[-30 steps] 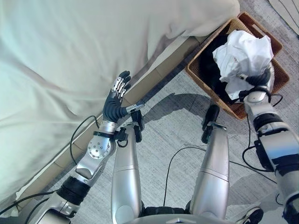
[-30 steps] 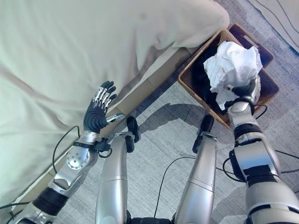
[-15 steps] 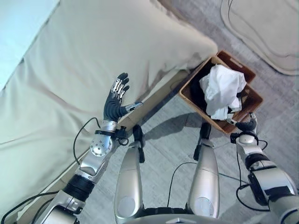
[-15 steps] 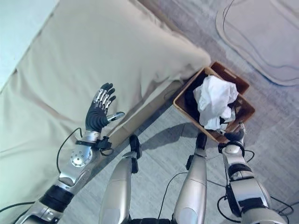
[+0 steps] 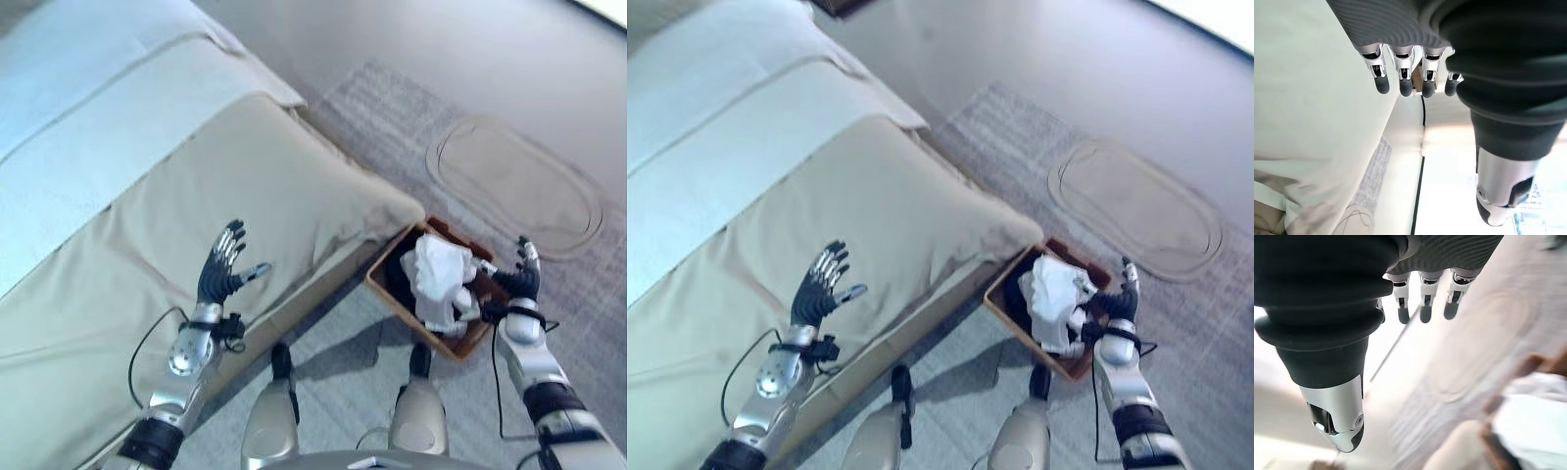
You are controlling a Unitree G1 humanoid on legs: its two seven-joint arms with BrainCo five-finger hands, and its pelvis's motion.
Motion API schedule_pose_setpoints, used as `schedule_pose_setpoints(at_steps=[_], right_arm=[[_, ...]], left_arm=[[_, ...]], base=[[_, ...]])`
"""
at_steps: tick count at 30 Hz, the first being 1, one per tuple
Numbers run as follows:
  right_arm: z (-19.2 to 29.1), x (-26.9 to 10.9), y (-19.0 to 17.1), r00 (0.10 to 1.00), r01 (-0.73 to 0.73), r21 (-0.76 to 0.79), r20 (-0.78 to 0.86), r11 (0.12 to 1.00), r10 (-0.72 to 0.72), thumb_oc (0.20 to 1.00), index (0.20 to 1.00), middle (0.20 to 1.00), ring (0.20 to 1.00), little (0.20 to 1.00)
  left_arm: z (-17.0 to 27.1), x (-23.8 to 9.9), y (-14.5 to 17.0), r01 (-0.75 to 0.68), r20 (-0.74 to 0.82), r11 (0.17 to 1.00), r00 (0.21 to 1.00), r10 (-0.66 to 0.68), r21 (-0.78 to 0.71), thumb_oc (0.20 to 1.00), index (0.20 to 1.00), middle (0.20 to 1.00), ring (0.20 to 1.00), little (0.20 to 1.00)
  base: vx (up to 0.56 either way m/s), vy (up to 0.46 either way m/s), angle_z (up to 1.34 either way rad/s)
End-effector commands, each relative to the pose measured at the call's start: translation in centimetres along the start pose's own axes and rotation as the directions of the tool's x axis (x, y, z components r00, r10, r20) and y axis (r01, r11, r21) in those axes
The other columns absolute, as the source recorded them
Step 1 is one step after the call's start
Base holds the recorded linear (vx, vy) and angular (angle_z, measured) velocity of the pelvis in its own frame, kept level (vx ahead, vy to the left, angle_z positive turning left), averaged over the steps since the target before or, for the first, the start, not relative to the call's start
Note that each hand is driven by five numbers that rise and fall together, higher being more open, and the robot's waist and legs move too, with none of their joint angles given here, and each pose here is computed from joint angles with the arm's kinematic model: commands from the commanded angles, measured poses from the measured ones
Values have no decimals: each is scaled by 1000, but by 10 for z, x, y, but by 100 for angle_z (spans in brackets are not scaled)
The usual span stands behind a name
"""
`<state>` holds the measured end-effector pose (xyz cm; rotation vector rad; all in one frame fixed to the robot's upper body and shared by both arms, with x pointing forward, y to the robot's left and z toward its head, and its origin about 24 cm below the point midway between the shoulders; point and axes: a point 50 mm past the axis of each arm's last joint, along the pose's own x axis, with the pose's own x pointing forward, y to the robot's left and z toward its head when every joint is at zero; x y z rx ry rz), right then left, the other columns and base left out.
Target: Pick up clothes into the bucket
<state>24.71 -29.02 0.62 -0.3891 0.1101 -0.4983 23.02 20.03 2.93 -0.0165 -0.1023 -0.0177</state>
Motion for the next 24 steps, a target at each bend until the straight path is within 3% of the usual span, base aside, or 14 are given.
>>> schedule_pose_setpoints(at_steps=[1,5,8,12,18,24], right_arm=[[18,3,6,993,-50,25,105,998,47,1000,1000,1000,1000,1000],[4,-17,23,980,-184,-38,70,982,186,1000,1000,1000,1000,1000],[-9,-35,41,969,-248,76,2,966,248,1000,1000,1000,1000,1000],[-22,-61,64,926,-370,97,-48,924,376,1000,1000,1000,1000,1000],[-22,-82,85,886,-445,162,-59,881,459,1000,1000,1000,1000,1000],[-17,-81,87,873,-479,125,-31,869,486,1000,1000,1000,1000,1000]], left_arm=[[14,7,8,-12,80,1000,997,13,-18,1000,1000,1000,1000,1000],[-4,-3,12,-42,-6,997,999,41,-58,1000,1000,1000,1000,1000],[-13,-11,11,-53,-46,996,998,50,-67,1000,1000,1000,1000,1000],[-22,-23,10,-54,-93,998,994,52,-24,1000,1000,1000,1000,1000],[-30,-32,4,-80,-129,995,989,71,-67,1000,1000,1000,1000,1000],[-29,-32,3,-62,-126,997,990,55,-53,1000,1000,1000,1000,1000]], base=[[77,2,0],[60,-11,-2],[25,5,6],[41,15,-5],[20,3,-1],[0,0,0]])
